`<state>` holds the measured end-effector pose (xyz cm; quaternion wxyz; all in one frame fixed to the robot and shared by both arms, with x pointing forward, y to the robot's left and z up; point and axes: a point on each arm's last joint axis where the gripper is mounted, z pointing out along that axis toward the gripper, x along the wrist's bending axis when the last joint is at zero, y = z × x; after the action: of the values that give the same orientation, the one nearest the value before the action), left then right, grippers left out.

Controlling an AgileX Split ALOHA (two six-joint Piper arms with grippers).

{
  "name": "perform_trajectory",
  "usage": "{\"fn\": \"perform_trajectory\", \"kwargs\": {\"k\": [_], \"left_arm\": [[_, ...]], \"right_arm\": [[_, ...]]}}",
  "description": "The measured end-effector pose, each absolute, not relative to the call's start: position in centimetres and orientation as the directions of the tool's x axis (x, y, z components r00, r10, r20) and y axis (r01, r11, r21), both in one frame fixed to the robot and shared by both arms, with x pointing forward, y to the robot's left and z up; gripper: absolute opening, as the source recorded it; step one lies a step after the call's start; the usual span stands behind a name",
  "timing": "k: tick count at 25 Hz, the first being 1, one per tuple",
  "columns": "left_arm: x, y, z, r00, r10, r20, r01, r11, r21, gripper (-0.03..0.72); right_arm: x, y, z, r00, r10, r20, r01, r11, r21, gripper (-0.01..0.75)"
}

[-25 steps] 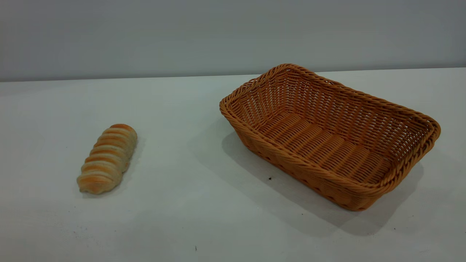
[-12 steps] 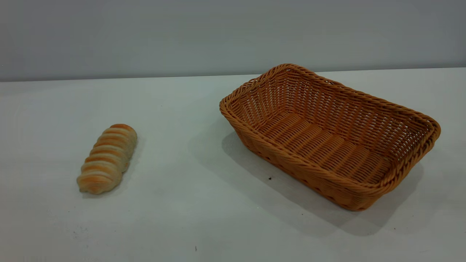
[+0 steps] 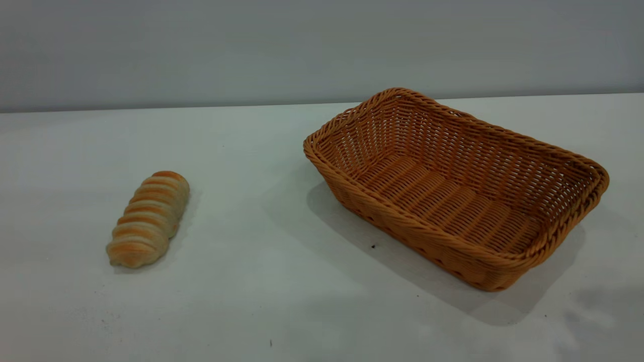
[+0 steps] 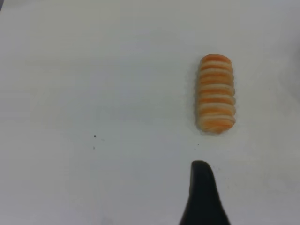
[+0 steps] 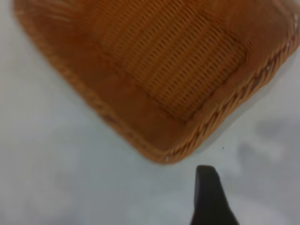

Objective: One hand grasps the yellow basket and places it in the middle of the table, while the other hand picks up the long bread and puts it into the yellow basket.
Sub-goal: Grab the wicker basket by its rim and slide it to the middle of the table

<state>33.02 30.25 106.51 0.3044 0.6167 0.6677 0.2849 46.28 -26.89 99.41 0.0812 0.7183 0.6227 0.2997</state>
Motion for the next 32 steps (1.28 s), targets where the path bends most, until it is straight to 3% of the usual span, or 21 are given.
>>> {"fn": "perform_trajectory", "kwargs": {"k": [8,25,28,32], "left_arm": [[33.0,30.2,106.5,-0.053,0.997,-0.054,0.65,0.076,0.756,0.559],[33.0,30.2,106.5,-0.053,0.997,-0.054,0.647,0.076,0.759,0.559],[33.0,30.2,106.5,-0.053,0.997,-0.054,0.647,0.076,0.759,0.559],[33.0,30.2,106.5,-0.053,0.997,-0.054,0.647,0.076,0.759,0.559]], "right_arm": [[49.9,-27.2,93.2,0.207,0.921,0.33,0.867,-0.328,0.374,0.507],[56.1,-26.6,84.8,0.343,0.871,0.35,0.888,-0.423,0.181,0.498],[57.2,-26.4,83.3,0.376,0.856,0.356,0.88,-0.45,0.152,0.414],[58.4,-26.2,83.5,0.407,0.823,0.397,0.861,-0.491,0.135,0.121]]}}
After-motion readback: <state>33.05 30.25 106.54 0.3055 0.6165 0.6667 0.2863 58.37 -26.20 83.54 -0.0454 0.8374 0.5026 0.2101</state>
